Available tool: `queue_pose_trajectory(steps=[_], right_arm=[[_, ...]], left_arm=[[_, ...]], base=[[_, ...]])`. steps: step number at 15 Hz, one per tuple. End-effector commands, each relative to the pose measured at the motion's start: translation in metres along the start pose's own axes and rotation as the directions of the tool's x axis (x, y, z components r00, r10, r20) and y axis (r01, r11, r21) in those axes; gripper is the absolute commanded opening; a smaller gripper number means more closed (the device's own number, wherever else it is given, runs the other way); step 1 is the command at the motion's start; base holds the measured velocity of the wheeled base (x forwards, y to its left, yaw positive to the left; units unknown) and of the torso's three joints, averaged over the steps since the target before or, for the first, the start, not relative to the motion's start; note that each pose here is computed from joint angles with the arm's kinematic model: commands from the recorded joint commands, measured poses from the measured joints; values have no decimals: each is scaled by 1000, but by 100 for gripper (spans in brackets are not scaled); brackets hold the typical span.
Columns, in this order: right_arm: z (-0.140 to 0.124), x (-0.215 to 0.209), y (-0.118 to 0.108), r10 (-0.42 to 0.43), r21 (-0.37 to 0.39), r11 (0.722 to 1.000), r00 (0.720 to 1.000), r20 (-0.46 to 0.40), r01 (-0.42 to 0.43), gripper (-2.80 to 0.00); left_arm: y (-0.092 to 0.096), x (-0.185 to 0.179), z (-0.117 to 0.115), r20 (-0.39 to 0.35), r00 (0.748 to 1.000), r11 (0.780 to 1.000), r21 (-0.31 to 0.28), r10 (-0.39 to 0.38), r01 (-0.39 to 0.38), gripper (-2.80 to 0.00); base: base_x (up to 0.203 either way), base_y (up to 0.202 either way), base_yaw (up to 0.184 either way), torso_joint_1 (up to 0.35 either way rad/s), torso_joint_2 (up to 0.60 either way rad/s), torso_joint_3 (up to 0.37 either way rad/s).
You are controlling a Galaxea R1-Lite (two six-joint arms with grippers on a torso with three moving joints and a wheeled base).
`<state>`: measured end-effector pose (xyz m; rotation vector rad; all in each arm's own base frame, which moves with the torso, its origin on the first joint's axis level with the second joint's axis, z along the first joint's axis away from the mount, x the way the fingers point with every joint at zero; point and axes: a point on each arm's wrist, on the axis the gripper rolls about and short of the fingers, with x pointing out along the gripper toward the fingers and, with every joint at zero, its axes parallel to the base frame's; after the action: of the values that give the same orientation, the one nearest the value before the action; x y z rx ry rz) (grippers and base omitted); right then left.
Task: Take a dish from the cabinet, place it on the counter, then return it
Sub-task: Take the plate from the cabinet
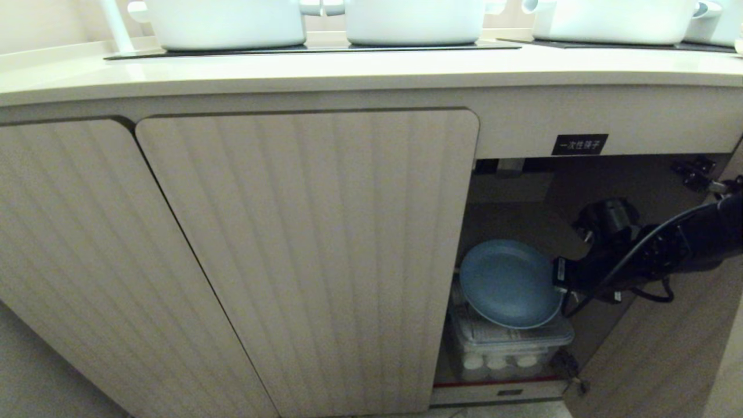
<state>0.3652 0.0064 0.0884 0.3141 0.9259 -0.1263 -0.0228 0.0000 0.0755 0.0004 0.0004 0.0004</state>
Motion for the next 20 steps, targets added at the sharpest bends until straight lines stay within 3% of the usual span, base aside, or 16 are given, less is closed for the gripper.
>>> queue_pose_trajectory(steps=[1,13,20], right_arm=[[1,-3,1,8,1,1000,1000,4,-9,-280],[-9,-19,-1,57,5,998,998,-17,-57,-280],[-14,-27,-2,69,45,997,997,-21,-68,-280]], left_arm=[[0,0,0,0,1000,1000,0,0,0,-280],[0,0,0,0,1000,1000,0,0,0,-280],[0,0,0,0,1000,1000,0,0,0,-280]], base=[[0,0,0,0,0,0],[0,0,0,0,0,0],[0,0,0,0,0,0]])
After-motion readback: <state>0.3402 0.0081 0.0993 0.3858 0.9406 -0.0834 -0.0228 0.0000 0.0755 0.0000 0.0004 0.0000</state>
